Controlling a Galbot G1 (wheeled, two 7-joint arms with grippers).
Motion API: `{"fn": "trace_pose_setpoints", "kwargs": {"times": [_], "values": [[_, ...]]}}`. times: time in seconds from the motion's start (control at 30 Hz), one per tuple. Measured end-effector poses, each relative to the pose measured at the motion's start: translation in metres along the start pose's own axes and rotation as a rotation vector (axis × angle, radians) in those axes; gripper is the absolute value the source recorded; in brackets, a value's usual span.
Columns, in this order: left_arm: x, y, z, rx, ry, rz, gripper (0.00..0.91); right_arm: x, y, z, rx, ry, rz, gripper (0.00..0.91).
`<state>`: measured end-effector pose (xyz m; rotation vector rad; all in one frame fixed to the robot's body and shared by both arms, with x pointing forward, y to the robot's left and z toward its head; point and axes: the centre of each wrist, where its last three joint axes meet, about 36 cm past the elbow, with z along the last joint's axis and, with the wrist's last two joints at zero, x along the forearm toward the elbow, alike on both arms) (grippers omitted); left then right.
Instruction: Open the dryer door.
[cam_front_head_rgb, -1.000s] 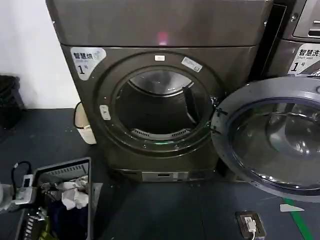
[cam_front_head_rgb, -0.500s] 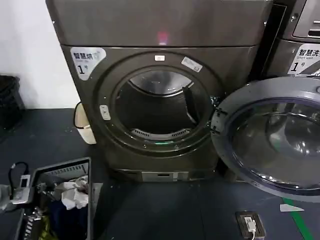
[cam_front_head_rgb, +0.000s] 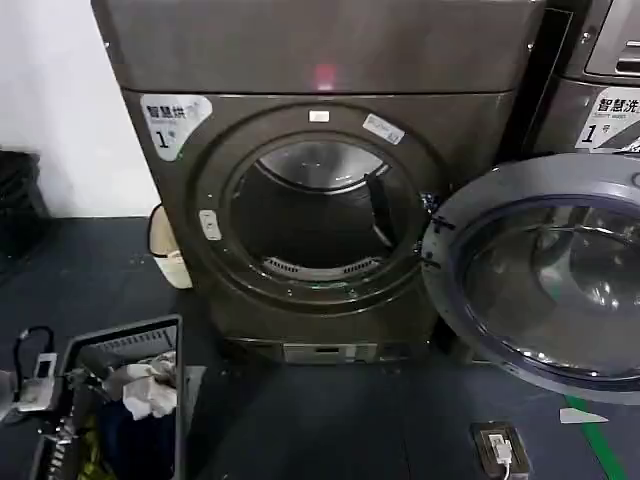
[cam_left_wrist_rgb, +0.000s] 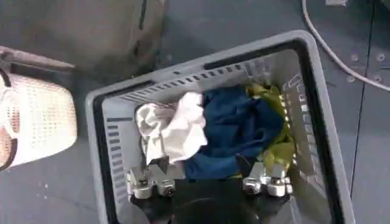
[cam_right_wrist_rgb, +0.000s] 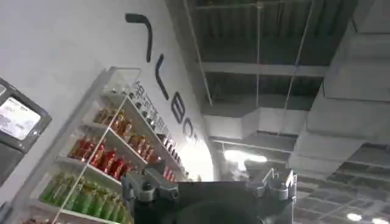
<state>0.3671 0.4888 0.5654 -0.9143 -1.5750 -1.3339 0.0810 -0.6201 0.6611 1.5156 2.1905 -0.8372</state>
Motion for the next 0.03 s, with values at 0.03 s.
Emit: {"fn": "trace_pose_setpoints", "kwargs": {"times": [0.03], "values": [[0.0009, 0.0003, 0.0005, -0.003, 0.004, 0.002, 0.907, 0.0001, -0.0008, 0.0011, 0.001, 0.002, 0.002, 0.907]]}}
